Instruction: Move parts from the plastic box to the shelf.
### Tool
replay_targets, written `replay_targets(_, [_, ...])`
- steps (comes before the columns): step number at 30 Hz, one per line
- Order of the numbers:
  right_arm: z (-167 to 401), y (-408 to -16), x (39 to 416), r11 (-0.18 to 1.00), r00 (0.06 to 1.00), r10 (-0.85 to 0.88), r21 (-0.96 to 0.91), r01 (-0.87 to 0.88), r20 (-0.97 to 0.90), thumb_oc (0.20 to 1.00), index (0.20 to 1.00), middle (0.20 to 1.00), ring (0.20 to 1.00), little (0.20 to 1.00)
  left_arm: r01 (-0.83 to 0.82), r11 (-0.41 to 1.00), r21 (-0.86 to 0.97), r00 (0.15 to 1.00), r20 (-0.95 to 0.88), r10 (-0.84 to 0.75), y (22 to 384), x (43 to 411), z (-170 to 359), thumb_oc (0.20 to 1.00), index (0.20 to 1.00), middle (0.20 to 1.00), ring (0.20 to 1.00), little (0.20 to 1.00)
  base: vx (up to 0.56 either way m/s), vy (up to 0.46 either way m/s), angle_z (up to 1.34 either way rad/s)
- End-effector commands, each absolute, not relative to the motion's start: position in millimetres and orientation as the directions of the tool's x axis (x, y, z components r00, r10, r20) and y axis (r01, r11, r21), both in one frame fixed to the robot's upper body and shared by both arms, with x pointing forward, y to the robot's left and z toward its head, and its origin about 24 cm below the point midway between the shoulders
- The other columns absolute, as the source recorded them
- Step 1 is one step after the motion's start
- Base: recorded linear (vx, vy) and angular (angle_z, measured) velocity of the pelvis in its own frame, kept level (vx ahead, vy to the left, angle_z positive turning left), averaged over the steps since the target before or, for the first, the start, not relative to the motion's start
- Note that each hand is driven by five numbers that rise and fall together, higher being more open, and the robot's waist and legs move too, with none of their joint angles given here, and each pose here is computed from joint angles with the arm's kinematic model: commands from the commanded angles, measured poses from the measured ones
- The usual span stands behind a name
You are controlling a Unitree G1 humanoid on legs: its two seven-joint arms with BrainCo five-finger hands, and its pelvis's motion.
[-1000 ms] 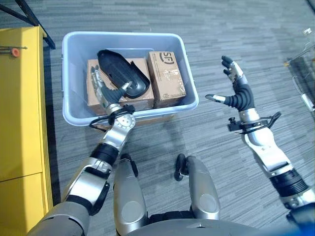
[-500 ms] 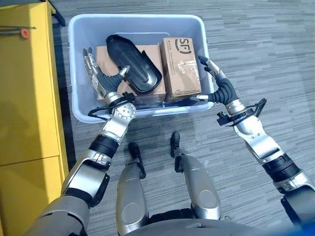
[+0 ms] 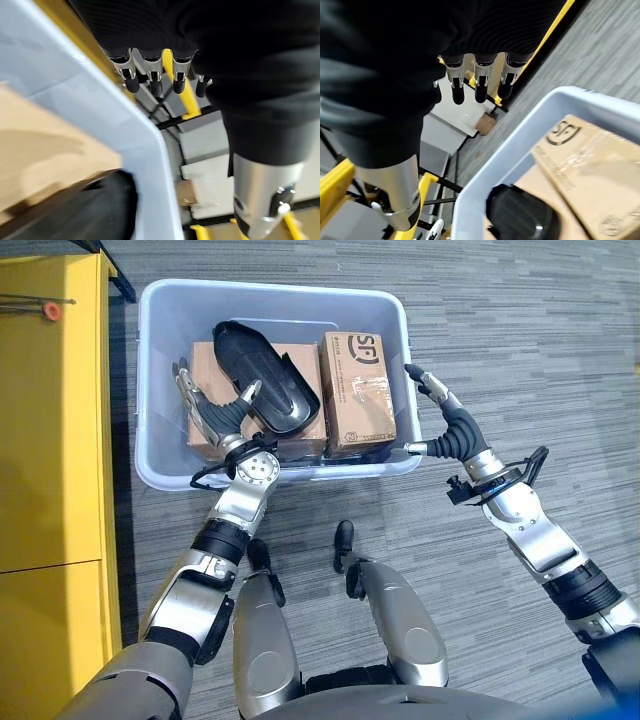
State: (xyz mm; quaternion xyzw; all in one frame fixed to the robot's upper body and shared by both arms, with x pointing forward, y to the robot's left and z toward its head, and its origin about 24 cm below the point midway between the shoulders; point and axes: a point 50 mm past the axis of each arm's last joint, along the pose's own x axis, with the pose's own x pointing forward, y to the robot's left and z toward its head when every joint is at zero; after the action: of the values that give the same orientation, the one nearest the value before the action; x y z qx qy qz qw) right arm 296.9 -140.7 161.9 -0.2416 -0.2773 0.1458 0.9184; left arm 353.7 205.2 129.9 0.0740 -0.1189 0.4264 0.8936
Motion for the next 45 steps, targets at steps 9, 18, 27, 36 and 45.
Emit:
replay_targets(9, [195.6,-148.6,280.1,0.891,0.722,0.349,-0.451,-0.058,0.597,1.0,1.0,1.0,1.0,1.0,-0.77,0.633,-0.079,0.612,0.191,0.768,223.6,372.6,171.1,1.0,1.0,1.0,1.0,1.0,0.05,-0.074,-0.06])
replay_targets(18, [188.8,-147.7,278.6,0.911,0.733,0.319,-0.409,-0.061,0.601,1.0,1.0,1.0,1.0,1.0,-0.834,0.544,-0.095,0.527,0.158,0.835,226.5,373.8,175.1,1.0,1.0,1.0,1.0,1.0,0.03,-0.103,0.02])
replay_targets(27, [182.7,-147.3,277.5,0.924,0.75,0.294,-0.376,-0.066,0.592,1.0,1.0,1.0,1.0,1.0,-0.867,0.487,-0.105,0.481,0.076,0.874,227.4,377.0,177.5,1.0,1.0,1.0,1.0,1.0,0.04,-0.083,0.01])
replay_targets(36, [176.5,-149.1,274.1,0.936,0.769,0.269,-0.346,-0.066,0.58,1.0,1.0,1.0,1.0,1.0,-0.898,0.439,-0.023,0.437,0.063,0.897,237.7,376.6,173.7,1.0,1.0,1.0,1.0,1.0,0.04,-0.065,0.03])
replay_targets(45, [176.0,-153.5,276.2,0.939,0.79,0.248,-0.341,-0.053,0.561,1.0,1.0,1.0,1.0,1.0,-0.95,0.31,0.048,0.313,0.094,0.945,264.0,374.4,190.5,1.0,1.0,1.0,1.0,1.0,0.04,-0.026,-0.02])
